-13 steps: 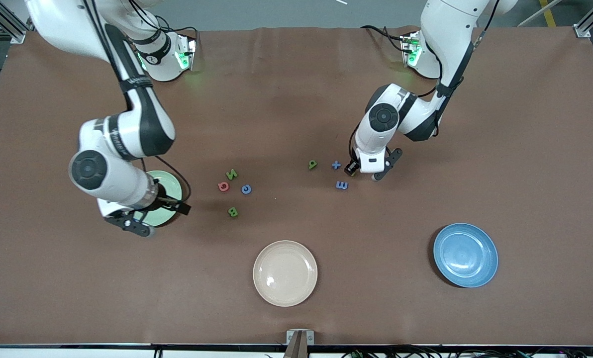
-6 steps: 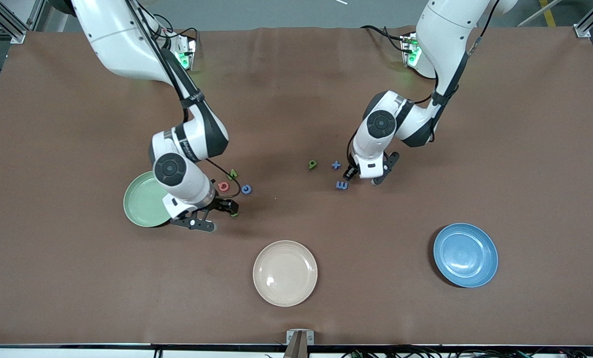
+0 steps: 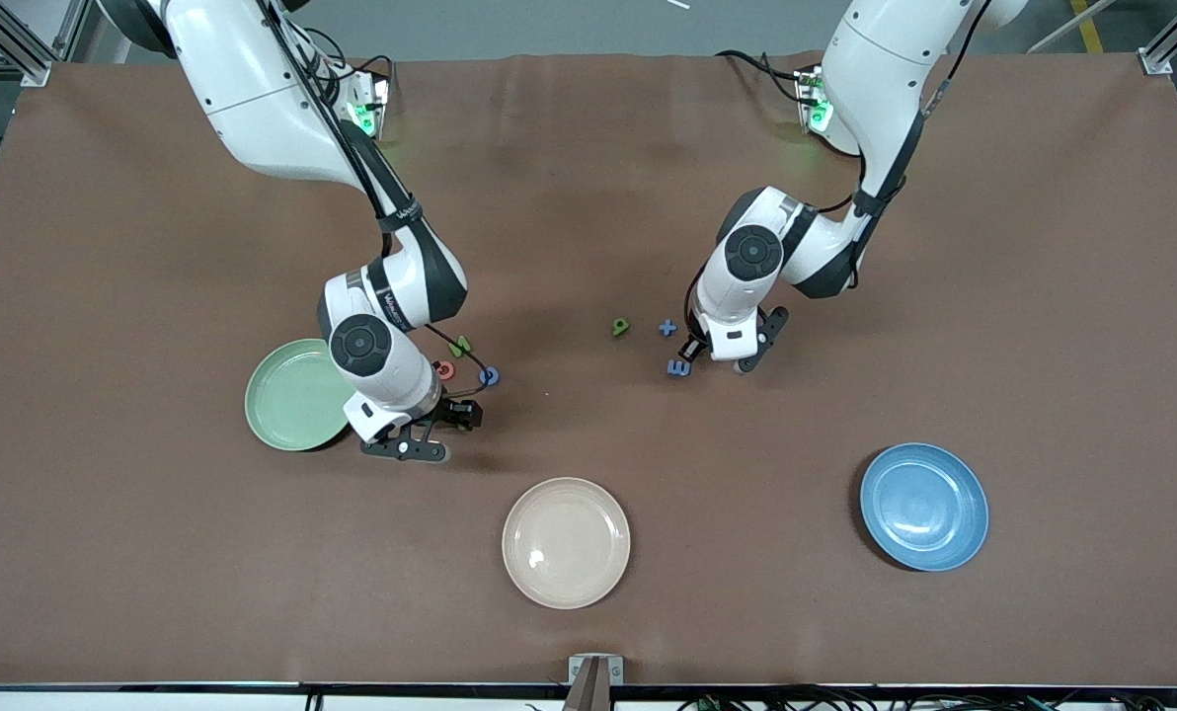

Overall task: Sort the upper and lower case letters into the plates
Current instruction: 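Carry the green c to the blue plate while the right gripper grasps B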

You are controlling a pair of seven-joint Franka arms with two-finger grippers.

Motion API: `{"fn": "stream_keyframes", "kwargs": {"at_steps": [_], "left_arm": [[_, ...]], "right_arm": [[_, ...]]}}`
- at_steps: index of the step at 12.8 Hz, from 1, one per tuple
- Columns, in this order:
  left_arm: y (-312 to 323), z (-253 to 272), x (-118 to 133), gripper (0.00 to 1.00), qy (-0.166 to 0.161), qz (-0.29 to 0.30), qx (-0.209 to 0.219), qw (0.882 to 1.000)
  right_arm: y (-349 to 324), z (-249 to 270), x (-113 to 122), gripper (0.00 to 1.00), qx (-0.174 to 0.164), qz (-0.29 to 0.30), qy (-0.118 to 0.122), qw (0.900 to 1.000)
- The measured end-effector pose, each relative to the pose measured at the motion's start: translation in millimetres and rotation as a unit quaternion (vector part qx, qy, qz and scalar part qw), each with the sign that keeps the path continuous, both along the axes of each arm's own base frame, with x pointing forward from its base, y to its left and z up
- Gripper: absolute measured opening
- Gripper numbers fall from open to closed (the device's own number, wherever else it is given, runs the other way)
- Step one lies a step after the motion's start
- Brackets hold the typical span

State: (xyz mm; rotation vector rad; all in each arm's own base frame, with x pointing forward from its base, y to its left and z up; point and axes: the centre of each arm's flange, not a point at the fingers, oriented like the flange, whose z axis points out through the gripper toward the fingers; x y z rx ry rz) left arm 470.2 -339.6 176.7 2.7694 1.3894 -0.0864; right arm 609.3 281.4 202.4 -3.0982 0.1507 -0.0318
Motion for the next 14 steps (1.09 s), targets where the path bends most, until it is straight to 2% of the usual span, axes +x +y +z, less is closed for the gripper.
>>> {"fn": "stream_keyframes", "kwargs": {"at_steps": [2, 4, 9, 12, 13, 14], "left_arm": [[6, 11, 14, 0.26, -0.018, -0.005, 0.002, 1.0], [31, 38, 43, 0.26, -0.044, -0.009, 0.0, 0.999], [171, 87, 117, 0.26, -0.067, -0.058, 0.015, 0.996], [249, 86, 144, 0.26, -0.076, -0.091, 0.029, 0.993], [273, 81, 152, 0.26, -0.076, -0.097, 0.039, 0.992], [293, 73, 158, 0.26, -0.073, -0.104, 0.049, 0.991]], "right_arm": [[4, -4, -2, 0.79, -0.001, 0.004, 0.0, 1.0], [5, -8, -4, 0.77, -0.002, 0.007, 0.003, 1.0], [15, -16, -10, 0.76, -0.005, 0.021, 0.007, 1.0], [15, -17, -11, 0.72, -0.006, 0.035, 0.008, 0.999], [15, -18, -11, 0.65, -0.006, 0.038, 0.008, 0.999], [15, -18, -11, 0.65, -0.006, 0.039, 0.008, 0.999]]}}
